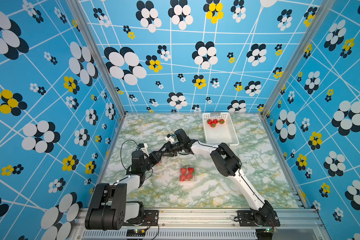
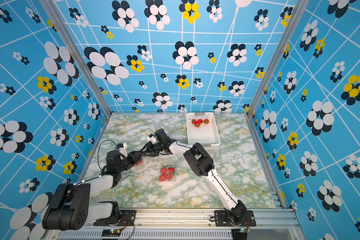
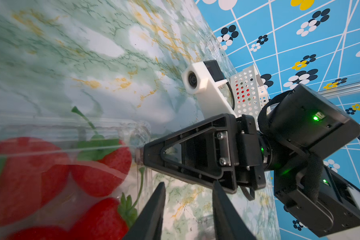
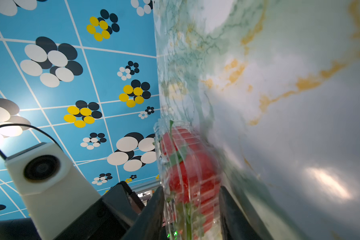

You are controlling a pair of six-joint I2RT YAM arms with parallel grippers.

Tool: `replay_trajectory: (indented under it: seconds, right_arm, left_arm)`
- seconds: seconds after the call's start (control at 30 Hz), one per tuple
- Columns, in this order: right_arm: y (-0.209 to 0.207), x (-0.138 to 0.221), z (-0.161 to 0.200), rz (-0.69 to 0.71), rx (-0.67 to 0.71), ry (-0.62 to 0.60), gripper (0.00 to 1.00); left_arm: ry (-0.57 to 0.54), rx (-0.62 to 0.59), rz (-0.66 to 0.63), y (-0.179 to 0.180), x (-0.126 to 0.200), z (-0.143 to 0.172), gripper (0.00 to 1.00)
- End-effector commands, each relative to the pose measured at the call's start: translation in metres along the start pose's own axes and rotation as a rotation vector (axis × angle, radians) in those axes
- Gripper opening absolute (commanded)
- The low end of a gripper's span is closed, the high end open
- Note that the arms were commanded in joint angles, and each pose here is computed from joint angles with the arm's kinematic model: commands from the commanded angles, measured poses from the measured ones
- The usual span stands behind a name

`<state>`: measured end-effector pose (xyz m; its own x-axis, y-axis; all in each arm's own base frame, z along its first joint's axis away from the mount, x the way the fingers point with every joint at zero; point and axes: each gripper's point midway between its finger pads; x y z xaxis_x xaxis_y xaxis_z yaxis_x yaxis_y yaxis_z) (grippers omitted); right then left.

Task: Pack strawberries into containers
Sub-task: Close the packing box at the center of the board.

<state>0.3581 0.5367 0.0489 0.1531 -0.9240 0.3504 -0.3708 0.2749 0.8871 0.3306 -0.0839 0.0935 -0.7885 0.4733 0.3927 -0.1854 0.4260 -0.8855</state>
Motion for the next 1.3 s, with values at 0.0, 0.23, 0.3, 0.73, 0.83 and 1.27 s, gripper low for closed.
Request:
replay_trajectory:
  seconds: [0.0, 0.23, 0.3, 0.73, 0.83, 1.27]
  right_arm:
    - [0.019, 0.006, -0.007, -0.021, 0.024, -0.019, 0.48]
    - [0.021, 0.007, -0.006, -0.030, 0.024, -0.017, 0.50]
    - [0.021, 0.007, -0.005, -0.030, 0.023, -0.016, 0.50]
    - [0.018, 0.002, -0.012, -0.019, 0.034, -0.016, 0.52]
    - [0.014, -0.002, -0.015, -0.012, 0.032, -0.016, 0.52]
    - [0.001, -0.011, -0.017, 0.019, 0.037, 0.010, 0.52]
  left_arm:
    - [-0.015, -0.009, -0.018, 0.002, 0.006, -0.003, 0.39]
    - [-0.011, -0.001, -0.110, 0.025, 0.023, -0.006, 0.34]
    - [-0.012, 0.004, -0.138, 0.034, 0.029, -0.006, 0.33]
    - [-0.022, 0.037, -0.148, 0.045, 0.028, -0.006, 0.25]
    - [-0.020, 0.043, -0.156, 0.048, 0.028, -0.005, 0.24]
    - [-0.006, 0.055, -0.161, 0.051, 0.023, -0.003, 0.23]
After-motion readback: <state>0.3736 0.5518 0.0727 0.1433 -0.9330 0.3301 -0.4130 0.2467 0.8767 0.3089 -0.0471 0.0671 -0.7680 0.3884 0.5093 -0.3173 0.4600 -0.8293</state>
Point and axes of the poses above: each gripper's point midway between its finger pads, its own x axis back along the fingers, its own y axis along the line the jaws close on, z = x × y, and after that the axes turned 15 degrees about x, right-handed
